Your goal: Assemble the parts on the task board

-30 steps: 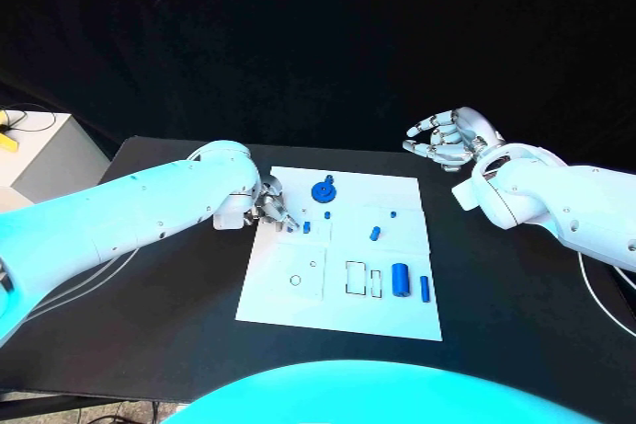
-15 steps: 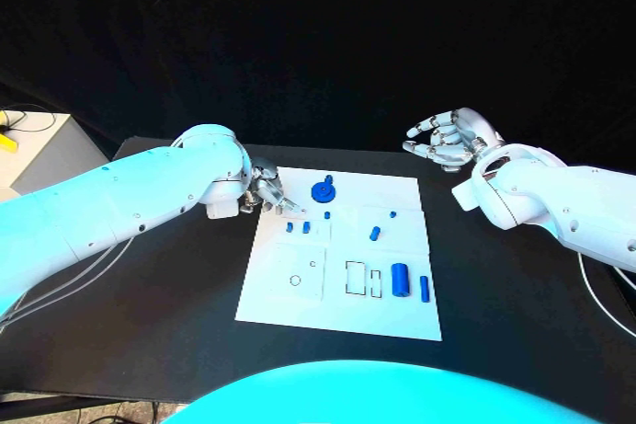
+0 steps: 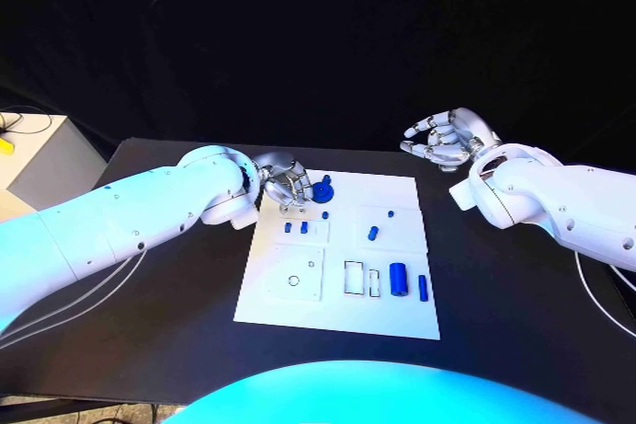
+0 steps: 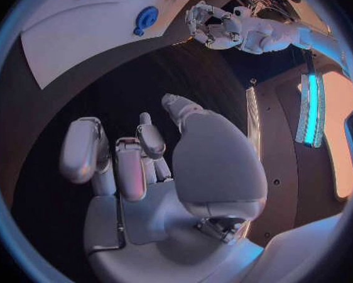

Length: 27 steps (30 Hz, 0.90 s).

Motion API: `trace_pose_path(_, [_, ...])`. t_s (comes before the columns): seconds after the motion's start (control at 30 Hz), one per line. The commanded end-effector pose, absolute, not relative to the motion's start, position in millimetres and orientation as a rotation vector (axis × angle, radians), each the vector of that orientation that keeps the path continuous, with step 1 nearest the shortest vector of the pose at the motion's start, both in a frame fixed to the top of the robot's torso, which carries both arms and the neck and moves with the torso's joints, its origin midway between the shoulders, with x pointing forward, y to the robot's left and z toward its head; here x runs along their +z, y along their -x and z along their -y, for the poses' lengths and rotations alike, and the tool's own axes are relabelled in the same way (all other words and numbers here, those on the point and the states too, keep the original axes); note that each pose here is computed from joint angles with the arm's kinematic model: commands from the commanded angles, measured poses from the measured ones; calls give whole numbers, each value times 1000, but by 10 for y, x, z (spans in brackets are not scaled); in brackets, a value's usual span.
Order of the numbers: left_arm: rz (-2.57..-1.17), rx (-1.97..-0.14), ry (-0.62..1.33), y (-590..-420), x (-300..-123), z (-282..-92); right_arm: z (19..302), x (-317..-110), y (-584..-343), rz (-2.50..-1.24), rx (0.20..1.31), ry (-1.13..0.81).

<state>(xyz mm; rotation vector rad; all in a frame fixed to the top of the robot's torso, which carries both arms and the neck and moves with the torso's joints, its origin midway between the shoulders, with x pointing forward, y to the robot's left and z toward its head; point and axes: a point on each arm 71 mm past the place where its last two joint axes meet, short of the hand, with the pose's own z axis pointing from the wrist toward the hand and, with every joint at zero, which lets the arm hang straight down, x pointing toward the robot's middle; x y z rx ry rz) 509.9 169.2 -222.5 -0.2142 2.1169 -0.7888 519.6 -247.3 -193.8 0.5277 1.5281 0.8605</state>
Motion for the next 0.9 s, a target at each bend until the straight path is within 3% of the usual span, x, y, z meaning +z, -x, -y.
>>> trace_pose_path(0.03, [-1751,-918,-30,-5073,-2089,-1547,2470,-1934,-5195,-1524,870,-518])
trace_pose_path(0.33, [-1696,-866,-268,-4968,-2337,-1330,2447,-1936,-5198,-1527,875,-517])
trace_pose_path(0.9, [-1855,-652,-415,-5014,-2582,-1134,2418,-1937,-5198,-1530,880,-515])
